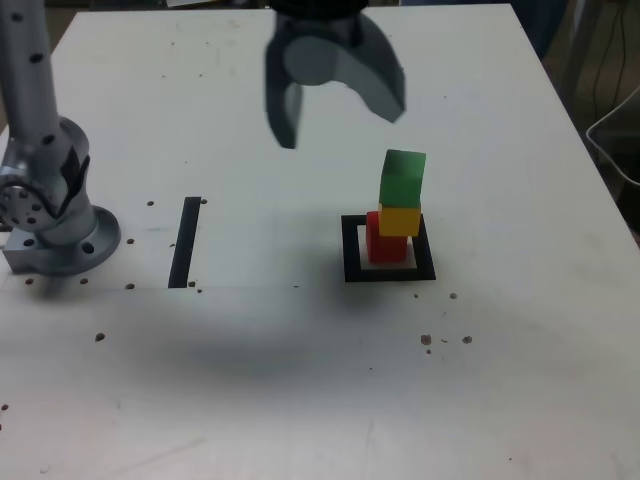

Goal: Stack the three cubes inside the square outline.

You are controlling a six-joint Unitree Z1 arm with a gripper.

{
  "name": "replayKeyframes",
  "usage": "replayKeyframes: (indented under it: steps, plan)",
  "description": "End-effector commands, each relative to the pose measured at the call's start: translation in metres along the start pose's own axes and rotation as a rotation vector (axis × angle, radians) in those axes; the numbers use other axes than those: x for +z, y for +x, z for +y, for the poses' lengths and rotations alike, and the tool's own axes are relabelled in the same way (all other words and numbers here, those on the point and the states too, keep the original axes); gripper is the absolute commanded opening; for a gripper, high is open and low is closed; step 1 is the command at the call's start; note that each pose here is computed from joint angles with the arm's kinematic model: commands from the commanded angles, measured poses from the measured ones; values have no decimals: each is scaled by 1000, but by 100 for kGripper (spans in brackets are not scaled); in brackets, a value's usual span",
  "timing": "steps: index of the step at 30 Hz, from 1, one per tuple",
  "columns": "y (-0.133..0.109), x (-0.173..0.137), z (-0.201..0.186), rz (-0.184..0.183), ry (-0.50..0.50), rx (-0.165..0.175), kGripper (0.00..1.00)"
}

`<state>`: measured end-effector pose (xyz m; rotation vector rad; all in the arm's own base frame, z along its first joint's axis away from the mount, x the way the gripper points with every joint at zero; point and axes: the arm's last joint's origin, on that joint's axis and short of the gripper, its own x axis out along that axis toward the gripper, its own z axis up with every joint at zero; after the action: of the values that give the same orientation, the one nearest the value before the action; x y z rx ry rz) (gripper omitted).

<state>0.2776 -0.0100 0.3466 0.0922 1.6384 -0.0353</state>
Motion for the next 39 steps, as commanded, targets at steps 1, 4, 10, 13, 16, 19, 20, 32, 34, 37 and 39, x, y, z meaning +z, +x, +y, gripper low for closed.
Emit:
replayKeyframes:
  steps: [1,4,10,13,16,19,20,32,34,37,39]
  plan:
    - [-2,-15,-1,-5,2,1,99]
    - [0,-37,-2,7,4,-4,99]
    - [13,-72,-4,52,7,-14,99]
    - [24,-85,-5,87,7,-22,99]
    - [36,-95,-6,113,8,-30,99]
    - [50,-102,-7,138,9,-34,99]
    - [54,-105,-7,147,10,-36,99]
    - [98,-124,-7,234,27,13,99]
    - [102,-124,-7,239,28,18,99]
    - [103,-124,-8,231,26,6,99]
    - [103,-124,-8,220,24,-6,99]
